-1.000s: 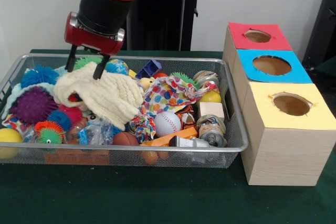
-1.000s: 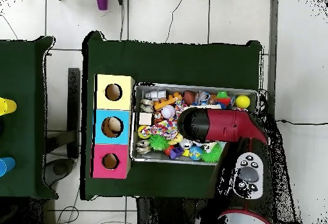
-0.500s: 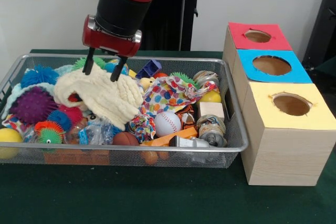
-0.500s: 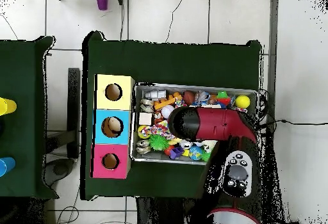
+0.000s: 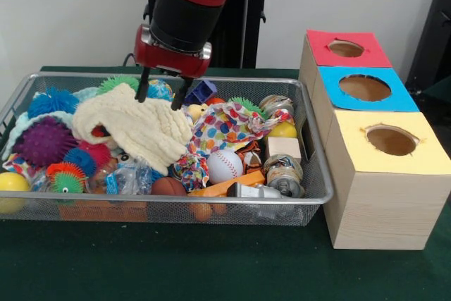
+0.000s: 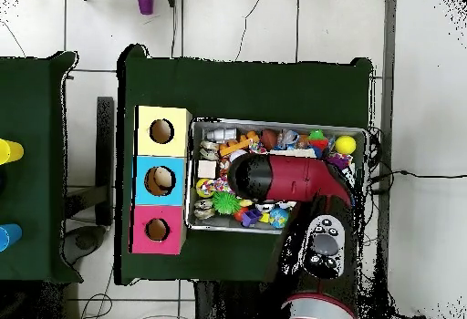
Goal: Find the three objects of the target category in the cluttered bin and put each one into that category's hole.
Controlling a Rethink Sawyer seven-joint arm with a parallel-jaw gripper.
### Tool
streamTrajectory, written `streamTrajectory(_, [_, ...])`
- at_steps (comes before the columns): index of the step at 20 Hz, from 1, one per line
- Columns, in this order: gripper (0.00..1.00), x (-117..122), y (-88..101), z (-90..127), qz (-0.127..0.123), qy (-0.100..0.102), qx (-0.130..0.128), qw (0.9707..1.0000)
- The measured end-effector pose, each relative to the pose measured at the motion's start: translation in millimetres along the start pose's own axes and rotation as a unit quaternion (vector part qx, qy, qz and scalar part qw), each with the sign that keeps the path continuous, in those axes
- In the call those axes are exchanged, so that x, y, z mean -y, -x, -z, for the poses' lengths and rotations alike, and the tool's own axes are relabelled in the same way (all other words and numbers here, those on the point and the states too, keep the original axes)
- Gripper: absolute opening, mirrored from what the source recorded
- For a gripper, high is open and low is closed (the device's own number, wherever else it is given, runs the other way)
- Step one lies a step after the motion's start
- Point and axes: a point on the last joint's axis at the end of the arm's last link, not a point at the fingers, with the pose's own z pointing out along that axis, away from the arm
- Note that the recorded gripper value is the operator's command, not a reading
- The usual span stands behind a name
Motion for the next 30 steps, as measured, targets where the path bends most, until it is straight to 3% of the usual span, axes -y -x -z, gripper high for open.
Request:
streamTrajectory(8, [1.00, -31.4, 5.8, 1.3, -0.006, 0.020, -0.003, 0.9998])
streamTrajectory(22, [1.00, -120.3, 18.8, -13.1, 0.004, 0.054, -0.017, 0.9984])
streamTrajectory(30, [1.00, -135.8, 18.3, -33.6, 0.004, 0.060, -0.030, 0.9978])
